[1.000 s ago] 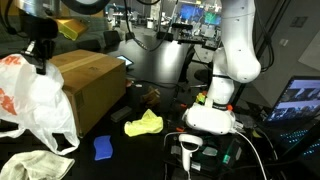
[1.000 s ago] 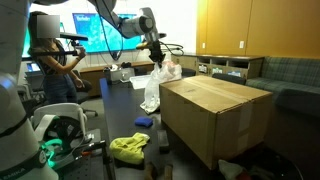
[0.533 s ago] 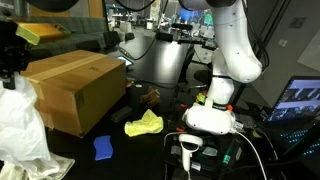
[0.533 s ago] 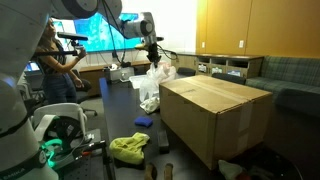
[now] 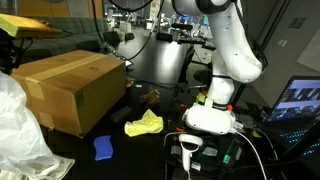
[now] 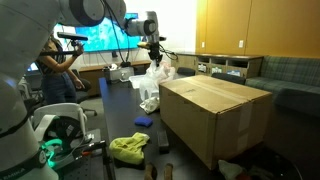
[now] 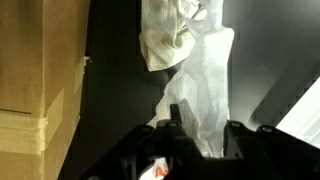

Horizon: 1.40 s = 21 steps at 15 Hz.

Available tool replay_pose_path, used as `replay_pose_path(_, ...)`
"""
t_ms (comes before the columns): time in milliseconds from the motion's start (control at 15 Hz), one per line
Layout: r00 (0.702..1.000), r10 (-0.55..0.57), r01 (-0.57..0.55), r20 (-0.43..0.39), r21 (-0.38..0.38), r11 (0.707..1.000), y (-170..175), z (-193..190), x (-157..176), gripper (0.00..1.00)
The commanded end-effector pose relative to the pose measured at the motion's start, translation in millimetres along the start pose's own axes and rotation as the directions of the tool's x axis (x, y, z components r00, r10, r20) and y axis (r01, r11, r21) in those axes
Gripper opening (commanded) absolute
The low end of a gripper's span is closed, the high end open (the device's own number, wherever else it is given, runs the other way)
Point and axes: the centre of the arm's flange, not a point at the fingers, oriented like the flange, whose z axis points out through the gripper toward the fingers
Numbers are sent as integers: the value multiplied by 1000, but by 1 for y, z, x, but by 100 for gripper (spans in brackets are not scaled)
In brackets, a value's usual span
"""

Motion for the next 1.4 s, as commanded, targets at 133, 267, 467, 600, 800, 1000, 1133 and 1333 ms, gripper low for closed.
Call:
replay_pose_path(133, 1000, 13, -13, 13, -15, 1000, 18, -25, -5, 81)
replay_pose_path(267, 1000, 19, -20, -5, -24, 1000, 26, -32, -10, 96)
replay_pose_path(467, 998, 59, -60, -20, -33, 998, 49, -43, -20, 100)
replay_pose_path(600, 995, 97, -98, -24, -48, 994, 69, -49, -30, 100)
replay_pose_path(800, 975, 224, -224, -16, -90, 970, 115, -47, -56, 100)
replay_pose_path(1000, 934, 358, -354, 8, -126, 927, 161, -33, -88, 100)
replay_pose_path(1133, 894, 447, -440, 20, -142, 887, 186, -26, -113, 100)
replay_pose_path(1333, 811, 585, -579, 2, -143, 803, 215, -27, -154, 100)
